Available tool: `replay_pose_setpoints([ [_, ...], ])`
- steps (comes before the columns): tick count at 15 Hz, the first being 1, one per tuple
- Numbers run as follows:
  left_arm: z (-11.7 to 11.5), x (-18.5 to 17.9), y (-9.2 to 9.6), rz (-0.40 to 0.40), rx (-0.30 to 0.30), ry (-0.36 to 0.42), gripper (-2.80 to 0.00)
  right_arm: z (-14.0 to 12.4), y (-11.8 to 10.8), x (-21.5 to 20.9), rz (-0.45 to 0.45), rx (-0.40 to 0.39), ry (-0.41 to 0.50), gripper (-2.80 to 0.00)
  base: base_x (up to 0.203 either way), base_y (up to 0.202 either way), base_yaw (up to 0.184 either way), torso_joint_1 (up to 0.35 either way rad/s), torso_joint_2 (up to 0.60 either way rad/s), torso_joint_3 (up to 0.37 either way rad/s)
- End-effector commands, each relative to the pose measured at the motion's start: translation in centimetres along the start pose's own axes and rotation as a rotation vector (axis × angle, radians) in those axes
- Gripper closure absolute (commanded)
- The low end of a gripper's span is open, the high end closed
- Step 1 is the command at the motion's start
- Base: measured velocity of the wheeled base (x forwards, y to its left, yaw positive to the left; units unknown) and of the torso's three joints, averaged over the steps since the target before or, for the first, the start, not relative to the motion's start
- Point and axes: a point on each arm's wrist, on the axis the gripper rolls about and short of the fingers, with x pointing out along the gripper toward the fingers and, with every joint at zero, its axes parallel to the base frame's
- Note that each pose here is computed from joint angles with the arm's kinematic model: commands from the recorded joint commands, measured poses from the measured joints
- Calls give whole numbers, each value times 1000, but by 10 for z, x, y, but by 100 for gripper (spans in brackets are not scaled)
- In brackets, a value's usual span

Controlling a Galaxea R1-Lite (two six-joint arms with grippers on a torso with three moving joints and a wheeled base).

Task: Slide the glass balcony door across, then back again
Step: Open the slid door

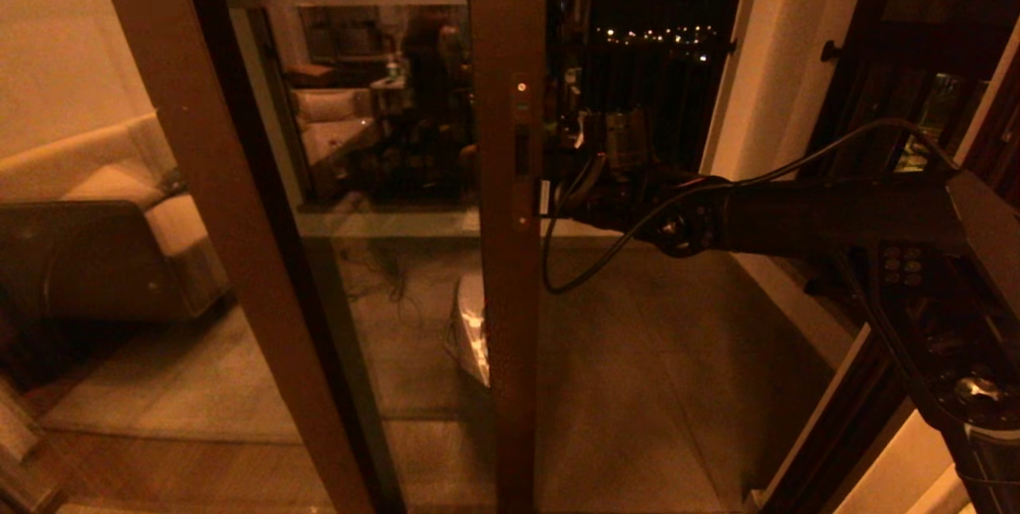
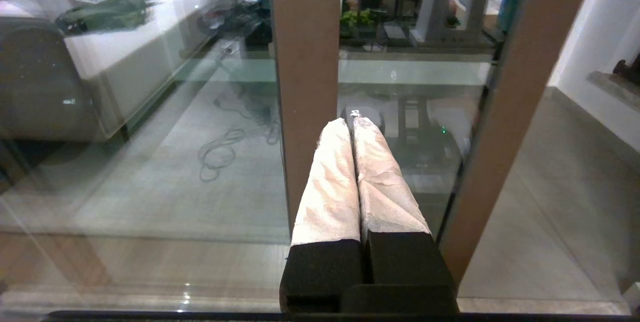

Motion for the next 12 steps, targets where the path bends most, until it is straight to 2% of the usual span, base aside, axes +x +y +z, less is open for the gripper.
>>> replay_pose_setpoints([
  [1, -11, 2, 0, -1, 0, 39, 0, 0, 7, -1, 11, -3, 0, 0, 0, 0, 0, 0, 0, 0],
  [5, -11, 2, 0, 0, 0, 38, 0, -4, 20, -1, 38, -9, 7, 0, 0, 0, 0, 0, 0, 0],
  [12, -11, 2, 0, 0, 0, 38, 0, -5, 26, -1, 56, -17, 6, 0, 0, 0, 0, 0, 0, 0],
])
